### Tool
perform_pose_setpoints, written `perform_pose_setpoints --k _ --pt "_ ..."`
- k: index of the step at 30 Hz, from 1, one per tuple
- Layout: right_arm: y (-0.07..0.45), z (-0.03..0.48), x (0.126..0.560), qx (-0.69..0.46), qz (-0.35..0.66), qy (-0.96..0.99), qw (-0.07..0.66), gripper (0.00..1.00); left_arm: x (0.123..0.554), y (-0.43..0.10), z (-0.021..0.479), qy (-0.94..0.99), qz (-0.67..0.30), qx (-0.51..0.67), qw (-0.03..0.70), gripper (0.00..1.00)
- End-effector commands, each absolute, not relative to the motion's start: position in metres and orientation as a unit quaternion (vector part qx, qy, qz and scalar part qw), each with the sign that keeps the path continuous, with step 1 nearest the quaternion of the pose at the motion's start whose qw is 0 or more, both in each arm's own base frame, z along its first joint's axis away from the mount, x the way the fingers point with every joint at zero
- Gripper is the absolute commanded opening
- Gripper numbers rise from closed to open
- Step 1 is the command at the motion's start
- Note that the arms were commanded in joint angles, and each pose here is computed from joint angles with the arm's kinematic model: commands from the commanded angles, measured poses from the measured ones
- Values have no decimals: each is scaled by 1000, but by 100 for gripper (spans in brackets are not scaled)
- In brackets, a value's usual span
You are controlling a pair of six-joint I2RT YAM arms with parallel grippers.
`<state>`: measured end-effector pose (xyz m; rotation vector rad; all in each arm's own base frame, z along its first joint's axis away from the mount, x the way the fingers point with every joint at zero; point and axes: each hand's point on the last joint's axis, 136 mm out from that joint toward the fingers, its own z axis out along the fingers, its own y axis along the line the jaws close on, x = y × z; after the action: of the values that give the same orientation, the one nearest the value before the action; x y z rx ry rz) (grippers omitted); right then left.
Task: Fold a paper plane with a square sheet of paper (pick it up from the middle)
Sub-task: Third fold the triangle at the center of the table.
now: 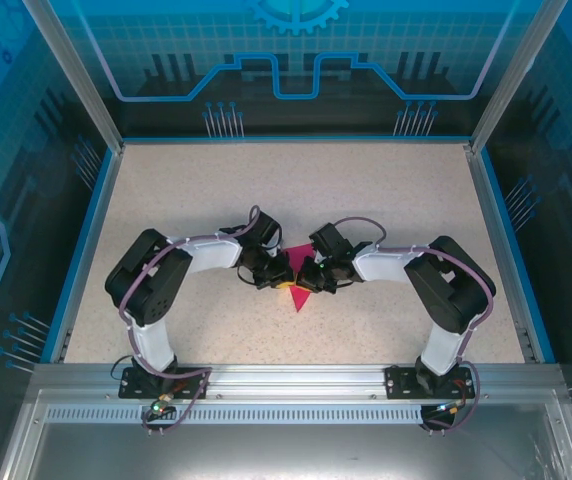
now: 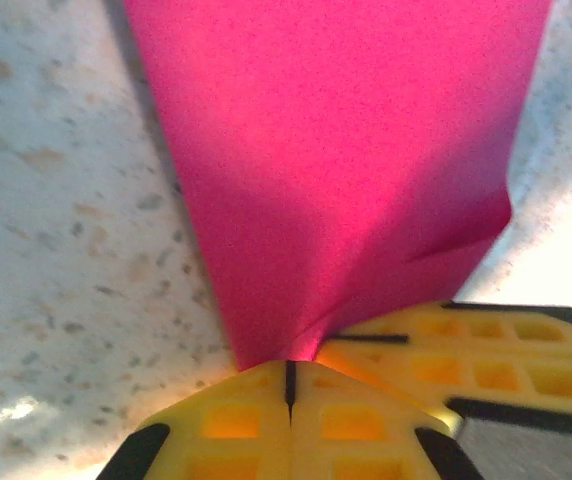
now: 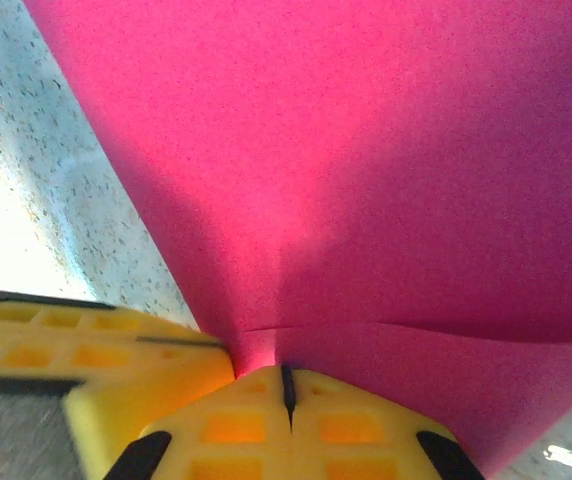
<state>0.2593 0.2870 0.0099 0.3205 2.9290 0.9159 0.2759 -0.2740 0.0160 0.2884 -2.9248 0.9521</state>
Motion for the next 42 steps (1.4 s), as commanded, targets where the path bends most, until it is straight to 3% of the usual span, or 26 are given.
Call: perform_pose_setpoints --k 1,14,21,27,33,42 --pt "259 -22 227 113 232 966 -19 0 274 -266 4 -959 265 93 22 0" --pt "272 4 242 49 295 953 41 0 246 -225 -28 -988 124 80 51 0" --pt "243 -12 239 53 268 960 66 0 236 -209 -39 -991 80 86 65 0" --pt "220 -6 248 76 264 956 99 0 235 -208 -42 -991 75 87 68 0" --pt "249 34 264 19 306 942 138 0 239 -211 -38 -991 84 83 62 0" --pt "272 17 268 0 312 943 113 0 240 -212 -37 -991 83 82 62 0"
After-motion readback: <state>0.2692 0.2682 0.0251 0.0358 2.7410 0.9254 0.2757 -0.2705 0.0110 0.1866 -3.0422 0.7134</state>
